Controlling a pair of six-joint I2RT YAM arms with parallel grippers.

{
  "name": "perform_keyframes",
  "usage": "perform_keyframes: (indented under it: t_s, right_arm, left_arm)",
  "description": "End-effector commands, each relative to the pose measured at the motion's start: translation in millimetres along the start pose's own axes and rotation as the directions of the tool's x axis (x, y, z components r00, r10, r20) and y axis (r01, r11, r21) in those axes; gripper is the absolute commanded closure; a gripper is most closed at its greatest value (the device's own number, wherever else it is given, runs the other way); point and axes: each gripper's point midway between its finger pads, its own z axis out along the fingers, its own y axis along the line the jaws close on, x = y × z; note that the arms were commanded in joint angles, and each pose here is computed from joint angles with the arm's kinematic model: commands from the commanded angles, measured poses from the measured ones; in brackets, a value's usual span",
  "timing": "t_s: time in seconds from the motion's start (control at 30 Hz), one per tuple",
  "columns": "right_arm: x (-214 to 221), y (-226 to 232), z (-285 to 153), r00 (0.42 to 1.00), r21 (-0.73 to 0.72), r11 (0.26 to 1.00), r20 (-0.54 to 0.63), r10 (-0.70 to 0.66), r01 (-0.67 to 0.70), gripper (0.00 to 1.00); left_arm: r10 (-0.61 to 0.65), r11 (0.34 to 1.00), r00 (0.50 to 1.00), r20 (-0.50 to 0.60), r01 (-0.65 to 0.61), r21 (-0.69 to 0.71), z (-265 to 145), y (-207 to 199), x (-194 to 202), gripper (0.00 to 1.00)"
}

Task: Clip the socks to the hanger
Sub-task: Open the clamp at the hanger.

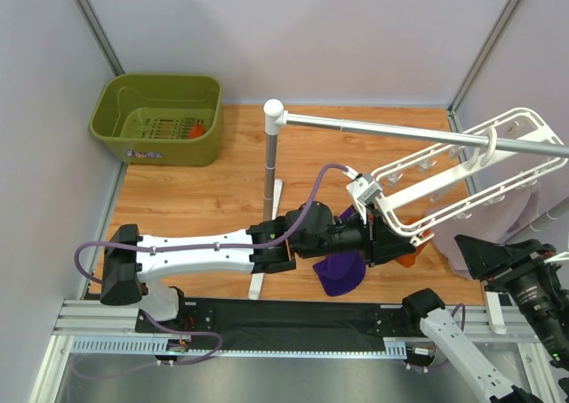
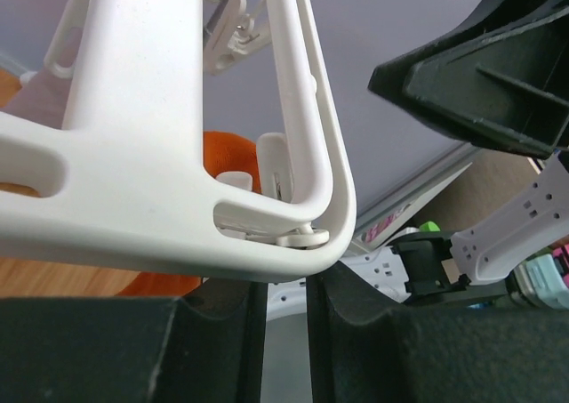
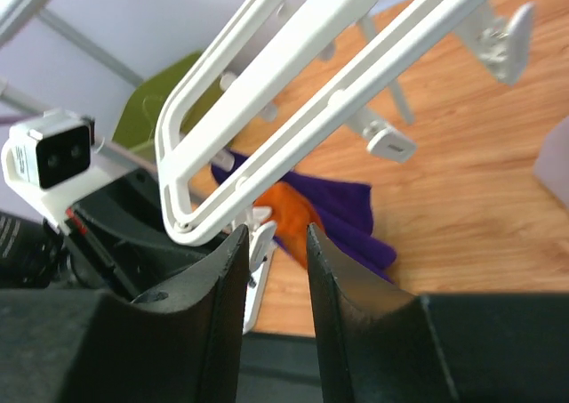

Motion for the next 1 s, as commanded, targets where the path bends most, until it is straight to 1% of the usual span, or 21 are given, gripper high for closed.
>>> perform_keyframes:
  t_s: [0.0, 0.1, 0.2, 0.3, 0.37, 0.4, 0.47, 0.5, 0.57, 0.6, 0.67, 0.77, 0.87, 0.9, 0.97]
  right_arm:
    - [-6, -48, -16, 0.995, 0.224, 0.971, 0.033, -0.098, 0.088, 0.66]
    - [-9, -65, -12, 0.986, 0.305, 0.941, 0.034, -0.163, 0.145, 0.61]
    - [-12, -72, -4, 0.974, 0.324, 0.926, 0.054, -0.222, 0.193, 0.59]
    - [-14, -65, 3, 0.96, 0.262, 0.937, 0.096, -0.265, 0.232, 0.57]
    - [-21, -56, 5, 0.941, 0.21, 0.941, 0.157, -0.301, 0.266, 0.54]
    - [-12, -55, 15, 0.938, 0.185, 0.938, 0.137, -0.319, 0.293, 0.52]
    - [-16, -49, 17, 0.92, 0.147, 0.934, 0.177, -0.349, 0.326, 0.49]
    - [-10, -48, 25, 0.918, 0.128, 0.931, 0.167, -0.36, 0.342, 0.48]
    - [-12, -42, 31, 0.904, 0.095, 0.929, 0.216, -0.369, 0.357, 0.43]
    - [-6, -45, 40, 0.899, 0.096, 0.92, 0.196, -0.393, 0.381, 0.42]
    - [-8, -40, 45, 0.89, 0.08, 0.916, 0.219, -0.4, 0.392, 0.39]
    - [-3, -27, 55, 0.873, 0.007, 0.9, 0.24, -0.424, 0.435, 0.38]
    - [-6, -20, 57, 0.861, -0.02, 0.892, 0.272, -0.43, 0.451, 0.39]
    - [-10, -16, 56, 0.853, -0.031, 0.888, 0.297, -0.43, 0.459, 0.41]
    - [-10, -9, 55, 0.848, -0.059, 0.881, 0.308, -0.432, 0.47, 0.44]
  left_arm:
    - [0.065, 0.998, 0.997, 0.034, -0.065, 0.008, -6, -4, -10, 1.0]
    - [0.074, 0.997, 0.997, 0.032, -0.073, -0.015, -8, 0, -11, 1.0]
    - [0.076, 0.997, 0.997, 0.03, -0.075, -0.02, -11, -1, -14, 1.0]
    - [0.08, 0.997, 0.997, 0.023, -0.079, -0.024, -13, -1, -15, 1.0]
    - [0.079, 0.996, 0.996, 0.036, -0.077, -0.049, -16, 2, -20, 1.0]
    - [0.081, 0.996, 0.996, 0.045, -0.079, -0.047, -19, -1, -24, 1.0]
    - [0.081, 0.996, 0.996, 0.045, -0.078, -0.052, -21, -1, -26, 1.0]
    - [0.081, 0.996, 0.996, 0.048, -0.078, -0.051, -22, -2, -27, 1.0]
    - [0.081, 0.996, 0.996, 0.044, -0.078, -0.053, -24, -3, -27, 1.0]
    - [0.079, 0.996, 0.996, 0.041, -0.077, -0.055, -24, -3, -27, 1.0]
    - [0.078, 0.995, 0.996, 0.039, -0.075, -0.065, -24, 0, -26, 1.0]
    - [0.074, 0.993, 0.996, 0.045, -0.07, -0.092, -29, 4, -29, 1.0]
    - [0.078, 0.987, 0.995, 0.062, -0.068, -0.145, -36, 13, -34, 1.0]
    - [0.082, 0.984, 0.995, 0.061, -0.071, -0.161, -38, 17, -33, 1.0]
    - [0.094, 0.976, 0.992, 0.086, -0.075, -0.202, -43, 24, -41, 1.0]
